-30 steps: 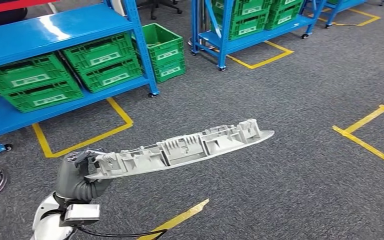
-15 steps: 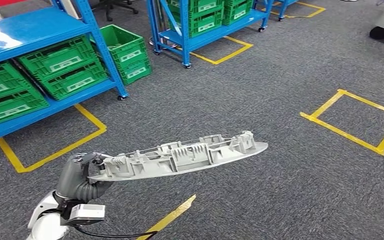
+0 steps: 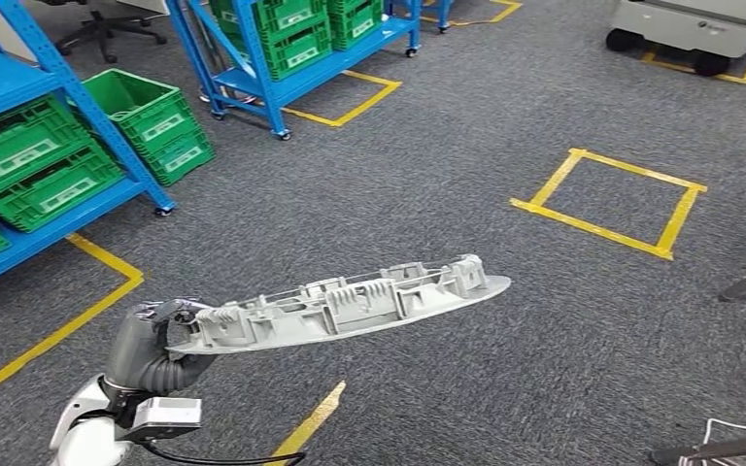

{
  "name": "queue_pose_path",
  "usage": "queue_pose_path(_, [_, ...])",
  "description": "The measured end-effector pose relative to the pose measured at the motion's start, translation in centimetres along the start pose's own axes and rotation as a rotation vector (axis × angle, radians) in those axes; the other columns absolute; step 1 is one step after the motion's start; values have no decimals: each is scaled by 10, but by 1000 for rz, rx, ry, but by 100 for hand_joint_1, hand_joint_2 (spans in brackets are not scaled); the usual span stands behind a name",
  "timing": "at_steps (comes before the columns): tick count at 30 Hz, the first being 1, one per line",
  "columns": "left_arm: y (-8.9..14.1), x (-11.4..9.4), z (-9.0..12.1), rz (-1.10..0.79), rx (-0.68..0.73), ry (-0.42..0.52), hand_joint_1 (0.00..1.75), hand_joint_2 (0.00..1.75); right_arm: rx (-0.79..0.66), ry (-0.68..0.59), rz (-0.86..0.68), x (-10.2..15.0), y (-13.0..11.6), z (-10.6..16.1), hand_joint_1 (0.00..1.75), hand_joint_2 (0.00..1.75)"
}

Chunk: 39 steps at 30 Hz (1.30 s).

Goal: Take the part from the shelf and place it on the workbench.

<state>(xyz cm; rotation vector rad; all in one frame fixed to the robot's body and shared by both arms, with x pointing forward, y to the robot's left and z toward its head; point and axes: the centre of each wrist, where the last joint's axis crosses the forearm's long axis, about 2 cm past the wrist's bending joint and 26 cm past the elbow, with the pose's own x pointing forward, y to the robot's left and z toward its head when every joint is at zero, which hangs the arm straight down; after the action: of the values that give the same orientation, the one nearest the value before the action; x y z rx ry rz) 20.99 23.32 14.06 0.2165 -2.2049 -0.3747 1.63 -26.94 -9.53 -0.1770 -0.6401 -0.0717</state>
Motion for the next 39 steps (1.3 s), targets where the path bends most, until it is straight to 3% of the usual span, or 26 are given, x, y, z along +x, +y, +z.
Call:
queue_pose_path(19, [2, -2, -3, -2, 23, -83, 175, 175, 5, 1, 25, 2, 1, 0, 0, 0])
queue_pose_path(39, [3, -2, -4, 6, 50, -101, 175, 175, 19, -4, 36, 4, 2, -1, 0, 0])
